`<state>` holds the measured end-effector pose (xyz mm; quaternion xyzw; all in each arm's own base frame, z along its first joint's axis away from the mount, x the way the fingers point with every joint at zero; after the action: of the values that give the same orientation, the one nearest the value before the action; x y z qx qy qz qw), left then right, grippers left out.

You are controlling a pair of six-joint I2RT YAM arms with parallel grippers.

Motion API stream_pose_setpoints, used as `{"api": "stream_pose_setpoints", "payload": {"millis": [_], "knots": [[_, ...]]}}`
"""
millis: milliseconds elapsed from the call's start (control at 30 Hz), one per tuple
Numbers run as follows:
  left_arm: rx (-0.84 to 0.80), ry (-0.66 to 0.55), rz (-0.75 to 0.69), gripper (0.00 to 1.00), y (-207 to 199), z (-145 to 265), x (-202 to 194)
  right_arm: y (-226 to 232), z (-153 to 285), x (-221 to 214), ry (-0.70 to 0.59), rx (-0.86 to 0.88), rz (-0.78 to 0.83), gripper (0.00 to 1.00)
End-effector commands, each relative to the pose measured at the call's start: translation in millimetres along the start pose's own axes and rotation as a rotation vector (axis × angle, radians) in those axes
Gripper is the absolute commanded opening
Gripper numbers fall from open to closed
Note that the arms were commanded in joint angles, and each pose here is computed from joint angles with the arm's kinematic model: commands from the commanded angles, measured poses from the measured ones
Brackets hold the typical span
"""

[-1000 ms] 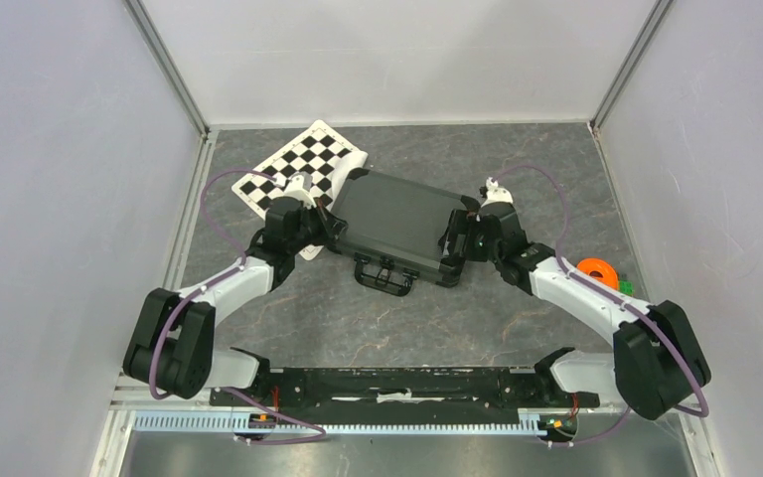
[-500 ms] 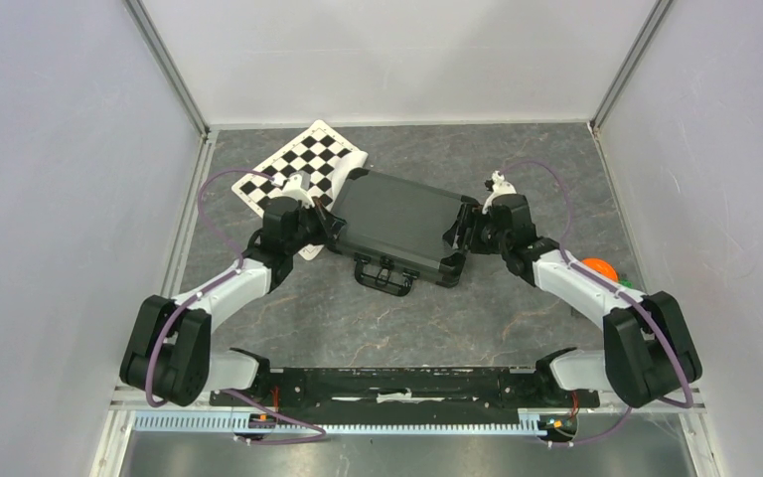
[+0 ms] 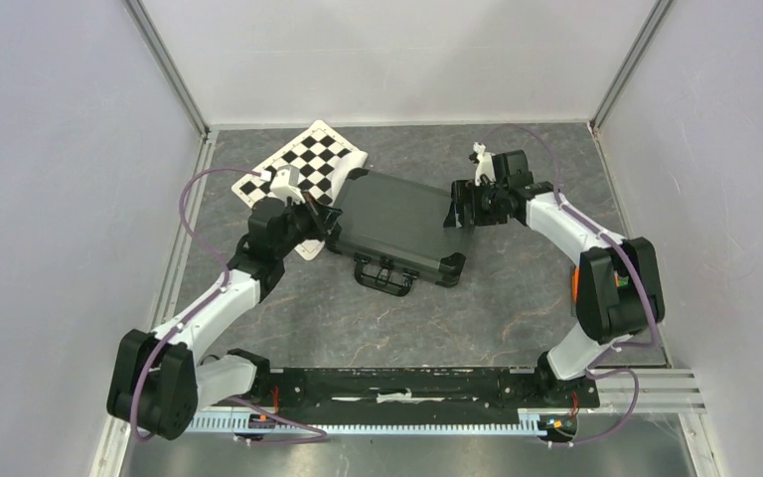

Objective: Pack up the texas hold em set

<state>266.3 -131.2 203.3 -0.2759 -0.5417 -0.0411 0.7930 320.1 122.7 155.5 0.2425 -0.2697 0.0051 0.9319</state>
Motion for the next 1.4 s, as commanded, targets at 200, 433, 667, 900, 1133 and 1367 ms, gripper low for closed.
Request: {"api": "stream_pose_setpoints", "payload": {"millis": [200,433,667,900,1133,1367], "knots": [[-0.037,-0.141,-0.049,0.02,-12,20,29,30,-78,11,0.138,0.206,0.445,0.9],[-0.014,-0.079,-0.037,0.02,-4,7,15,52,-92,40,0.095,0.195,0.497,0.9],[-0.02,-0.093,-0.04,0.02,-6,10,19,37,-64,65,0.021,0.081,0.485,0.91],[-0.062,-0.207,-0.062,0.02,-20,34,42,44,-19,78,-0.12,-0.037,0.441,0.93],[-0.041,-0.151,-0.051,0.02,-13,22,31,75,5,115,-0.259,-0.003,0.411,0.92],[-0.029,-0.118,-0.045,0.02,-9,15,24,117,-45,151,-0.3,0.102,0.339,0.87]]}}
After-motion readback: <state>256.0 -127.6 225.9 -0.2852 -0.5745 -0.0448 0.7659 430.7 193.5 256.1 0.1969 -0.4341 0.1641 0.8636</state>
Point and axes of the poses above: each gripper's point midway between its finger pads, its own z axis back along the fingers, its own y axis along the line the jaws close on, x = y × z, the point moved 9 cm from there along z, back along the fingers, and after that the axes turned 11 degrees about -z, right-handed, at the moved point
